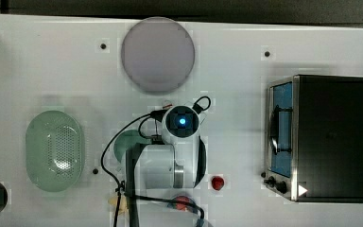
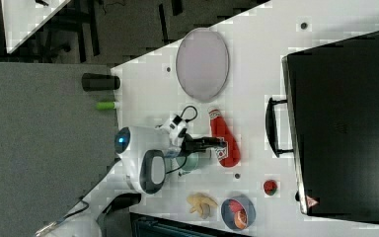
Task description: Pick Ketchup from the table and place it in strainer.
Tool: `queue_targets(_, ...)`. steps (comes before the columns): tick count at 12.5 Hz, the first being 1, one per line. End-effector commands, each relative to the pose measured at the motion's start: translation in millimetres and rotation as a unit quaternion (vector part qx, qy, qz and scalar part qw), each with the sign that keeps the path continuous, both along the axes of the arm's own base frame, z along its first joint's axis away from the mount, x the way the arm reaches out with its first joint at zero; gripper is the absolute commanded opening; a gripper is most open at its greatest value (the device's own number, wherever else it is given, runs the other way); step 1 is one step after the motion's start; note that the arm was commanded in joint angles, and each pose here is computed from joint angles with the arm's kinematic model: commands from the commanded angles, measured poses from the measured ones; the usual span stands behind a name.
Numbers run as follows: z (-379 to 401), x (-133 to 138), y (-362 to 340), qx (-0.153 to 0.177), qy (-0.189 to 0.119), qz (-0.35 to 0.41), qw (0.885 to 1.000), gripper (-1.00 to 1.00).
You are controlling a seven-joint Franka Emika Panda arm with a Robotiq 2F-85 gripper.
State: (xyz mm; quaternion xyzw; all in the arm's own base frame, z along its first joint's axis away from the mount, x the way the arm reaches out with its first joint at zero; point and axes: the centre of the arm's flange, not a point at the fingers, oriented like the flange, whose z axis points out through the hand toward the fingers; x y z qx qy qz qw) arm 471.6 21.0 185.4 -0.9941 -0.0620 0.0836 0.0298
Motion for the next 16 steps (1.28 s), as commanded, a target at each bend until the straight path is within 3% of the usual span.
queue_targets(1, -7, 6, 1, 0.005, -0.023, 0.018, 1.0, 1.0)
queue_targets(4, -25, 6, -1, 0.007, -0.032, 0.013, 0.999, 0.91)
queue_targets(7, -26, 6, 1, 0.007, -0.033, 0.015, 0.999, 0.24)
queue_targets(10, 8, 16, -2, 0.003, -0.059, 0.014, 0.998, 0.24)
queue_targets(16, 145, 5, 5, -0.017, -0.06, 0.027, 0.998, 0.24)
